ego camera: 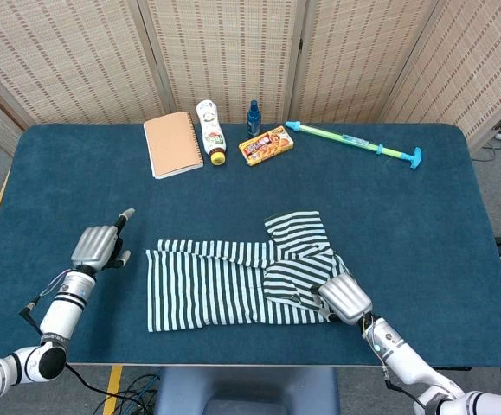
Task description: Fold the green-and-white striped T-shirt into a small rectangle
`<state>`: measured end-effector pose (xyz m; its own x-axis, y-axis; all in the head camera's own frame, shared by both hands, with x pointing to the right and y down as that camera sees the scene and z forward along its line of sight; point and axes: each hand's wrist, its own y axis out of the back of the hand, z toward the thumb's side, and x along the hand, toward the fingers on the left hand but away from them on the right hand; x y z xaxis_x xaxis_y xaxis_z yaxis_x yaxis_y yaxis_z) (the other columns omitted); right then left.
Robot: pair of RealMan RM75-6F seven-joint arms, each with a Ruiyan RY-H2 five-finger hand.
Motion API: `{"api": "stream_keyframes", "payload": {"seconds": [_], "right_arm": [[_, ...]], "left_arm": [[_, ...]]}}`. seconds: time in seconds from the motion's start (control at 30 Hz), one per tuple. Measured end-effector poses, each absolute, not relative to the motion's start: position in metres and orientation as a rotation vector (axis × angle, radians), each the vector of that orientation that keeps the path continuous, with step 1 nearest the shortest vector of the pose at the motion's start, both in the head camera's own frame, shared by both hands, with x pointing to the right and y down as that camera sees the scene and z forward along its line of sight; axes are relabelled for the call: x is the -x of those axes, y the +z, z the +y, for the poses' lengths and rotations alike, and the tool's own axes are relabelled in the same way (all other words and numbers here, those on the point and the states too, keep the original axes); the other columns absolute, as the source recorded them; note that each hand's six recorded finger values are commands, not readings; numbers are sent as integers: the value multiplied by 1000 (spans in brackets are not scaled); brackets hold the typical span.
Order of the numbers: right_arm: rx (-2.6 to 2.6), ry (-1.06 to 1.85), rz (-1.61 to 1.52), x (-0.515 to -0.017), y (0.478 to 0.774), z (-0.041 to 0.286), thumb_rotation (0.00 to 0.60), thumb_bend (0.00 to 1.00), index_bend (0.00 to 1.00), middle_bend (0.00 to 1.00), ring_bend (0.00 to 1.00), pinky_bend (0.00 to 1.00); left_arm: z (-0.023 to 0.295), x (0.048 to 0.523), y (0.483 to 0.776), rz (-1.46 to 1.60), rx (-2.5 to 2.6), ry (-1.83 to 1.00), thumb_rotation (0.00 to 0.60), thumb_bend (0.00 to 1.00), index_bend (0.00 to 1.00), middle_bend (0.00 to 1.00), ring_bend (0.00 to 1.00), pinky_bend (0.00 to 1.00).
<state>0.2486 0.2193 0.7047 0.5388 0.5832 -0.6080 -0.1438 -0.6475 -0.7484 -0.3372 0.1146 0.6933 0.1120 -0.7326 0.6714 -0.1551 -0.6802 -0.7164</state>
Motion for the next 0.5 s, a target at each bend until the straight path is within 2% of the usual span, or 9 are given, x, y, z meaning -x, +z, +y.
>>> {"api": "stream_keyframes", "payload": {"seconds": [0.3,0.5], "right_arm": [[1987,1154,-347,-245,705,221,600,289,527,970,1000,1000],[2001,1147,-351,-244,703,225,600,233,490,970,1000,1000]], "left_arm": [[115,336,694,860,1926,-1599,600,406,0,871,872,1000],[116,337,694,859,1923,-1602,600,406,0,870,871,1000]]}}
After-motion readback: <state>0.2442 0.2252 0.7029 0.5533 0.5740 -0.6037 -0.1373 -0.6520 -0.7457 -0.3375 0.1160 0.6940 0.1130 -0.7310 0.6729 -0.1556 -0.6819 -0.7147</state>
